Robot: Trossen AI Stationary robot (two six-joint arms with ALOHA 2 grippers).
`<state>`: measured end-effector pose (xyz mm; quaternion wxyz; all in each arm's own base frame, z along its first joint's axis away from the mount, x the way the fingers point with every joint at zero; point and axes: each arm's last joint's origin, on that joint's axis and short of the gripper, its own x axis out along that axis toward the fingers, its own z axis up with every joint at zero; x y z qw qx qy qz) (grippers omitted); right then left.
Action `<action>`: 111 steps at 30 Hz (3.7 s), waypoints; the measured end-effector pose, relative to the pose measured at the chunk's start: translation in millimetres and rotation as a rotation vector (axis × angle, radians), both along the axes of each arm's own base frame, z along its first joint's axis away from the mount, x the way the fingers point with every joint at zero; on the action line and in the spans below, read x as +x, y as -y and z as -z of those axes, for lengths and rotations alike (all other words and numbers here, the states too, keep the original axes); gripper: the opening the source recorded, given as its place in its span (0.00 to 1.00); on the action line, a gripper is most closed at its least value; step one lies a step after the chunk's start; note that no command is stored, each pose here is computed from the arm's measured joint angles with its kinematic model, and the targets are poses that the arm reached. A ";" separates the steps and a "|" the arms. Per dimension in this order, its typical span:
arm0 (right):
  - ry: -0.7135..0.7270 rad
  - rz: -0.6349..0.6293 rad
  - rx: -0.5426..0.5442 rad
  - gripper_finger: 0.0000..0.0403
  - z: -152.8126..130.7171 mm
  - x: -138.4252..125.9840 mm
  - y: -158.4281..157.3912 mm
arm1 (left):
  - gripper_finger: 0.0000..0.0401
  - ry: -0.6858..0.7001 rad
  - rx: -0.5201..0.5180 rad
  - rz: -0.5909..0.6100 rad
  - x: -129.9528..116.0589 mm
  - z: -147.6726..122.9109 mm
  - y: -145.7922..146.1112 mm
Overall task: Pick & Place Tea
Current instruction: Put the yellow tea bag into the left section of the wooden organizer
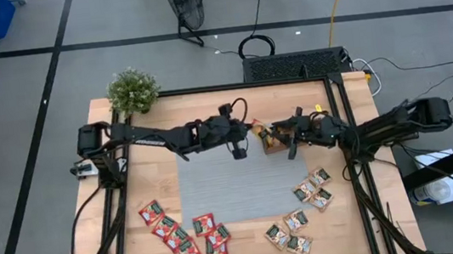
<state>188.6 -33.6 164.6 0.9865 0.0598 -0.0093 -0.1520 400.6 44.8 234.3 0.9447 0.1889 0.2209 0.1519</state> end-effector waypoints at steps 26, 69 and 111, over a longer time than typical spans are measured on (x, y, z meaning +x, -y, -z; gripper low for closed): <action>-0.042 0.045 0.001 0.01 -2.2 37.2 -0.4 | 0.04 -0.050 -0.021 -0.071 -3.4 5.8 -5.8; -0.276 0.140 -0.136 0.00 -51.2 32.0 -5.1 | 0.01 0.396 -0.087 -0.076 -10.8 -49.2 -11.3; 0.179 0.186 -0.296 0.32 -39.5 52.0 7.8 | 0.02 0.418 -0.081 -0.088 -13.2 -54.2 -15.2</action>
